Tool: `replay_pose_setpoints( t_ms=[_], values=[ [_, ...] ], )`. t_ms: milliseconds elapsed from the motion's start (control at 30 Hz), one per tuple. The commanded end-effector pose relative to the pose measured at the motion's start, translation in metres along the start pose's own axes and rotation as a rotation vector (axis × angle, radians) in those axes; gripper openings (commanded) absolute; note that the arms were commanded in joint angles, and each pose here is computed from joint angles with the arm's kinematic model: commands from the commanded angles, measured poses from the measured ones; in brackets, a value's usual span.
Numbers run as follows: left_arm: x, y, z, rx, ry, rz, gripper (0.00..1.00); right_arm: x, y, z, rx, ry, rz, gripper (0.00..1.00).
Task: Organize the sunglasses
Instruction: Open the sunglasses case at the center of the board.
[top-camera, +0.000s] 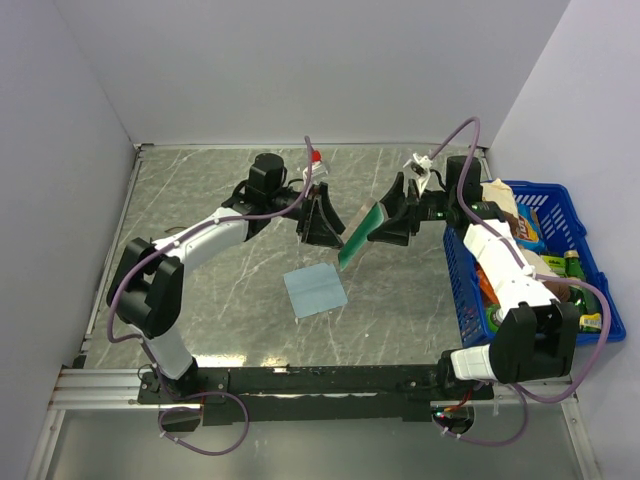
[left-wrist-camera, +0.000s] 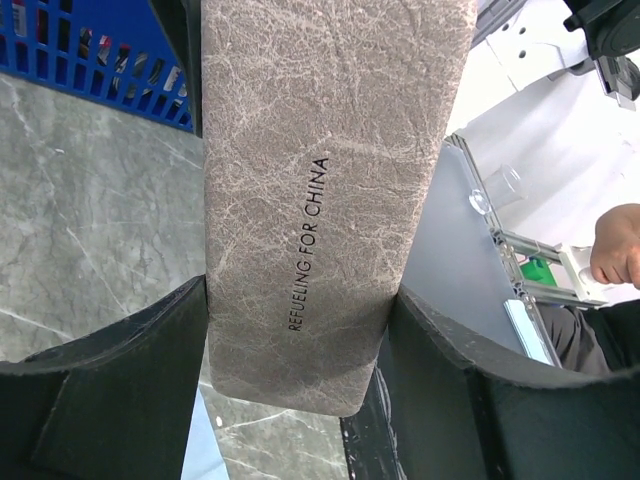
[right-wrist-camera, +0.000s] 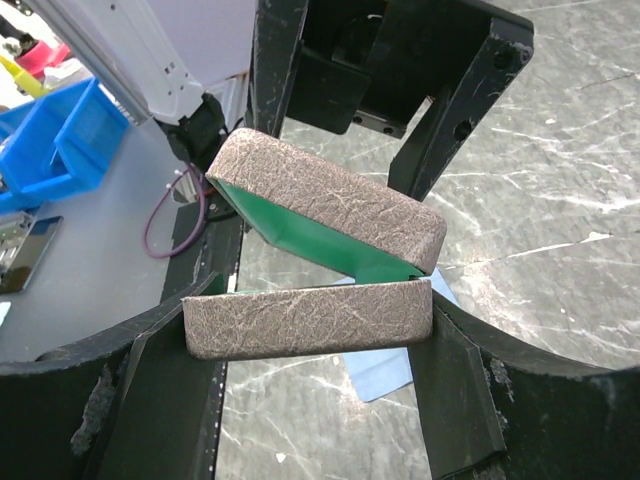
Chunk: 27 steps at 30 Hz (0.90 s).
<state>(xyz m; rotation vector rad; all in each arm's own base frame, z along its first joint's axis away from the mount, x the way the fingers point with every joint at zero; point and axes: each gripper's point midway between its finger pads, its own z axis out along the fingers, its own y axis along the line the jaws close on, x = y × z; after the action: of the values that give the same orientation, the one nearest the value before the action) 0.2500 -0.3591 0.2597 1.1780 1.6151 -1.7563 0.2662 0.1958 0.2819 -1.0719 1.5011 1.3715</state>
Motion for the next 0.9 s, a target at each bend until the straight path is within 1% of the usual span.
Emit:
replay_pose_setpoints(
  t_ms=[0, 100, 233, 267, 300, 333, 367, 400, 667, 733, 800, 833, 867],
  values=[
    [-0.020, -0.083, -0.009, 0.223, 0.051, 0.138, 0.01, 0.005, -0.041, -0.009, 0.126, 0.048, -0.219, 0.09],
    [-0.021, -0.083, -0.009, 0.220, 0.049, 0.134, 0.01, 0.007, -0.037, -0.009, 0.103, 0.046, -0.226, 0.00],
    [-0.021, -0.078, -0.008, 0.198, 0.036, 0.102, 0.01, 0.009, -0.028, -0.009, 0.069, 0.043, -0.259, 0.00],
    [-0.024, -0.077, -0.008, 0.193, 0.026, 0.122, 0.01, 0.009, -0.027, -0.008, 0.063, 0.042, -0.261, 0.00],
    [-0.024, -0.076, -0.009, 0.186, 0.022, 0.091, 0.01, 0.011, -0.023, -0.008, 0.049, 0.040, -0.243, 0.00],
    [-0.023, -0.073, -0.009, 0.182, 0.018, 0.077, 0.01, 0.010, -0.022, -0.008, 0.045, 0.041, -0.264, 0.00],
    [-0.027, -0.073, -0.011, 0.180, 0.003, 0.112, 0.01, 0.010, -0.021, -0.008, 0.040, 0.039, -0.266, 0.00],
    [-0.027, -0.073, -0.012, 0.177, 0.001, 0.072, 0.01, 0.011, -0.020, -0.008, 0.036, 0.040, -0.260, 0.00],
    [-0.033, -0.057, -0.021, 0.125, -0.052, 0.038, 0.01, 0.008, -0.013, -0.008, 0.017, 0.021, -0.292, 0.00],
    [-0.033, -0.051, -0.023, 0.111, -0.064, 0.025, 0.04, 0.009, -0.011, -0.007, 0.016, 0.015, -0.275, 0.00],
    [-0.034, -0.048, -0.025, 0.103, -0.073, 0.003, 0.08, 0.004, -0.009, -0.008, 0.017, 0.004, -0.309, 0.00],
    [-0.035, -0.046, -0.026, 0.099, -0.078, 0.007, 0.09, 0.006, -0.005, -0.007, 0.015, 0.001, -0.283, 0.00],
    [-0.035, -0.044, -0.026, 0.098, -0.080, 0.001, 0.11, 0.001, -0.006, -0.007, 0.016, -0.007, -0.319, 0.00]
  ],
)
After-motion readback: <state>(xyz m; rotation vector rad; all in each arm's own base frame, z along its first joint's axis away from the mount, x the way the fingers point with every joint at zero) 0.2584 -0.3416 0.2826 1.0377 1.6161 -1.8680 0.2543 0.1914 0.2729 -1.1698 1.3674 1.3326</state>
